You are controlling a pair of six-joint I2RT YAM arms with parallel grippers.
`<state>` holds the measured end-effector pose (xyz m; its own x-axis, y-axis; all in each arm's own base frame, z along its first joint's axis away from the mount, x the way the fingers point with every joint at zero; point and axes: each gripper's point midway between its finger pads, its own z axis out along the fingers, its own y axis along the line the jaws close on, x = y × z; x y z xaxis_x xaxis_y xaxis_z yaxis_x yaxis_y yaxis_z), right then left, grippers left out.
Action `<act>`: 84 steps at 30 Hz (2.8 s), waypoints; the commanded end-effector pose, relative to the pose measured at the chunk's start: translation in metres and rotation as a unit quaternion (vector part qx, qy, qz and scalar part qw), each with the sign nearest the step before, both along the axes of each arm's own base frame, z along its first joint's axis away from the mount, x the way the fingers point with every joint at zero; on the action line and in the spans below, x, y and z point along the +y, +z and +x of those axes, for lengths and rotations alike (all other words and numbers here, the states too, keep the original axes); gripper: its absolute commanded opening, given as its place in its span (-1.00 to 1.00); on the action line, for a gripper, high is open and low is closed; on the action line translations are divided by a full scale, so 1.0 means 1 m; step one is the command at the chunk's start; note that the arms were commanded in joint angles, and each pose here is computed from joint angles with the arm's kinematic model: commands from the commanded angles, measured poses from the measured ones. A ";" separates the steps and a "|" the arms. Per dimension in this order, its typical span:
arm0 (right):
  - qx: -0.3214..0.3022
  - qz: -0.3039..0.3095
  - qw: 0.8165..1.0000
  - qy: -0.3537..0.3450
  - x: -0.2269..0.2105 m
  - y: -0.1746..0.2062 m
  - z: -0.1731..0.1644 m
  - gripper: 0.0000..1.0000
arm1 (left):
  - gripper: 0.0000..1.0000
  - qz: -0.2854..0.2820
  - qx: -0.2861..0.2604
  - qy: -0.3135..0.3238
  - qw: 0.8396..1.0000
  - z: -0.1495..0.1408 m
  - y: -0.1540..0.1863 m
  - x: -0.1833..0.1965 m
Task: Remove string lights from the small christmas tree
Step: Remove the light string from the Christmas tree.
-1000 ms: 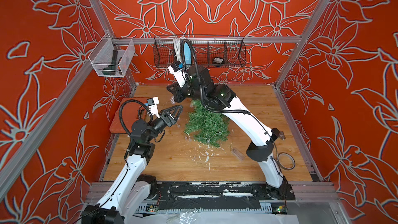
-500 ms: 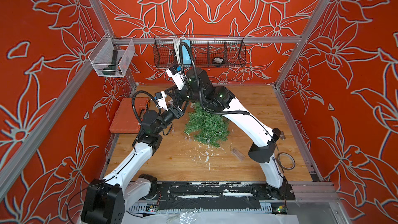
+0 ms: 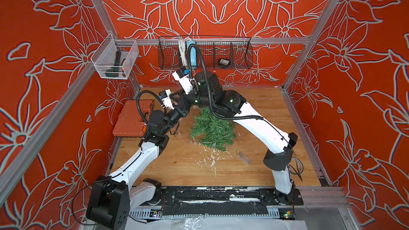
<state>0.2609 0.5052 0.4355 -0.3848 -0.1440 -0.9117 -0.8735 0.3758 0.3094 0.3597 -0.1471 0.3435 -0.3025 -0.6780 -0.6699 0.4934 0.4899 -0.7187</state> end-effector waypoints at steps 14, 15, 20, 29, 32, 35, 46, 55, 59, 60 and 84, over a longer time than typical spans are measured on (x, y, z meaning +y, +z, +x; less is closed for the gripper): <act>-0.020 0.012 1.000 -0.011 -0.033 0.029 -0.022 -0.14 | -1.00 0.004 -0.022 0.062 0.998 0.011 0.037 0.016; -0.025 0.013 1.000 -0.009 -0.037 0.034 -0.024 -0.06 | -1.00 0.005 -0.022 0.064 0.998 0.013 0.038 0.016; -0.050 0.012 0.999 -0.011 -0.064 0.048 -0.037 0.16 | -1.00 0.011 -0.018 0.070 0.997 0.024 0.040 0.016; -0.097 0.008 0.991 -0.090 -0.140 0.054 -0.047 0.37 | -1.00 0.011 -0.017 0.078 0.997 0.033 0.048 0.028; -0.102 -0.006 0.987 -0.127 -0.167 0.041 -0.047 0.38 | -1.00 0.013 -0.018 0.074 0.997 0.034 0.050 0.027; -0.095 -0.021 0.985 -0.141 -0.181 0.024 -0.049 0.38 | -1.00 0.021 -0.004 0.099 0.995 0.034 0.051 0.039; -0.092 -0.028 0.984 -0.148 -0.202 0.012 -0.059 0.37 | -1.00 0.037 0.108 0.321 0.940 0.024 0.023 0.181; -0.073 -0.068 0.992 -0.083 -0.175 -0.018 -0.073 0.37 | -1.00 0.041 0.121 0.340 0.932 -0.017 0.024 0.204; -0.089 -0.114 0.988 -0.062 -0.151 -0.047 -0.086 0.37 | -1.00 0.050 0.110 0.330 0.936 -0.031 0.044 0.197; -0.093 -0.118 0.987 -0.057 -0.145 -0.053 -0.090 0.37 | -1.00 0.051 0.109 0.329 0.936 -0.034 0.049 0.196; -0.125 -0.300 0.943 -0.075 -0.130 -0.175 -0.103 0.25 | -1.00 0.090 0.032 0.294 0.951 -0.096 0.147 0.166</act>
<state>0.1577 0.3888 0.2470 -0.1902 -0.6849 -0.7034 -0.8539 0.4689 -0.2257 0.2737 0.0238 0.4742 0.0344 -0.6499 -0.7592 0.0191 0.7600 -0.6497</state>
